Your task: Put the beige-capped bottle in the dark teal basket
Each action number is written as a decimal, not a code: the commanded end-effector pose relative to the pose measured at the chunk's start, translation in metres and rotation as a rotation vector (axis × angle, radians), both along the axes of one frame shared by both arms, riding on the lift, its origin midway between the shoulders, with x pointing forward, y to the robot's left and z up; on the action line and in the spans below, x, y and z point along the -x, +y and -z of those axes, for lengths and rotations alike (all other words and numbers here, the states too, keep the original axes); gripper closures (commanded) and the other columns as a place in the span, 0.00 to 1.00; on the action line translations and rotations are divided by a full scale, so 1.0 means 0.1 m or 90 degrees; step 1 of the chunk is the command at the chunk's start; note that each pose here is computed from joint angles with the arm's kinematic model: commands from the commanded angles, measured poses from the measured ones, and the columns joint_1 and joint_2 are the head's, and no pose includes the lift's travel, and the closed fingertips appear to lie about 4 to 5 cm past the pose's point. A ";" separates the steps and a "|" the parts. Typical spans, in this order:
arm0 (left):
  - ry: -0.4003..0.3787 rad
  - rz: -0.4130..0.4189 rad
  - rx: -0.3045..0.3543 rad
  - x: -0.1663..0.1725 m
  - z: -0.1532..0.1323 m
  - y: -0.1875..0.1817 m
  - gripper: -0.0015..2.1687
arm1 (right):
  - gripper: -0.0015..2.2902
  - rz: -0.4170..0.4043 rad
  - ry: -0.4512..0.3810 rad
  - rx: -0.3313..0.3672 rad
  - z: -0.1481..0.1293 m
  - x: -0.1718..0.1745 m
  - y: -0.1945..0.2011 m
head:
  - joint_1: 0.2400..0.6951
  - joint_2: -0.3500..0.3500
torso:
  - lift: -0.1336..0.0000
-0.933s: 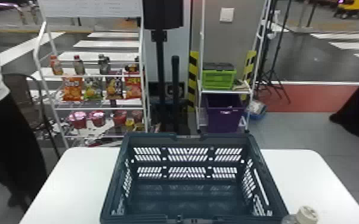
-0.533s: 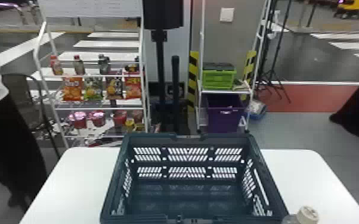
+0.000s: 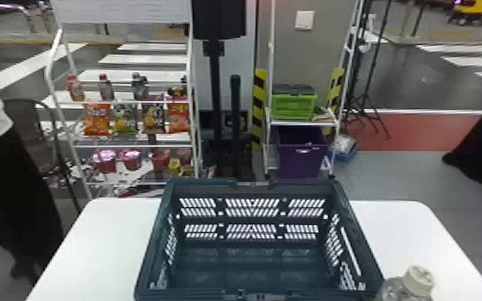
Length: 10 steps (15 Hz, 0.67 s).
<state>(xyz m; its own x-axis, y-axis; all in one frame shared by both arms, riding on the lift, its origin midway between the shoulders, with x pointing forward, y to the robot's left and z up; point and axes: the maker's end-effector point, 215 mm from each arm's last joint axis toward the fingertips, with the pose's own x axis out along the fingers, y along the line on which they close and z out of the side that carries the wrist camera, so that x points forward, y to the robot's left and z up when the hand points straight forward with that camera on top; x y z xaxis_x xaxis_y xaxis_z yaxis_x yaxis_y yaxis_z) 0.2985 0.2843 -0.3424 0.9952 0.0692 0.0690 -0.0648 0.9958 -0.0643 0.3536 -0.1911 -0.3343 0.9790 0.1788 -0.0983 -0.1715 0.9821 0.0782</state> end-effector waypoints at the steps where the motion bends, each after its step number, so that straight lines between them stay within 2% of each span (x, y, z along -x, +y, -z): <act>1: 0.000 0.001 -0.001 0.00 0.00 0.00 0.07 | 0.96 -0.009 0.001 0.006 -0.21 -0.10 0.07 | 0.57 0.50 | 1.00; 5: 0.000 0.000 0.000 0.00 0.00 0.00 0.07 | 0.96 -0.027 0.036 0.023 -0.41 -0.44 0.23 | 0.57 0.50 | 1.00; 10: 0.004 0.001 -0.001 0.02 0.02 0.00 0.07 | 0.96 -0.053 0.149 0.073 -0.25 -0.87 0.51 | 0.57 0.50 | 1.00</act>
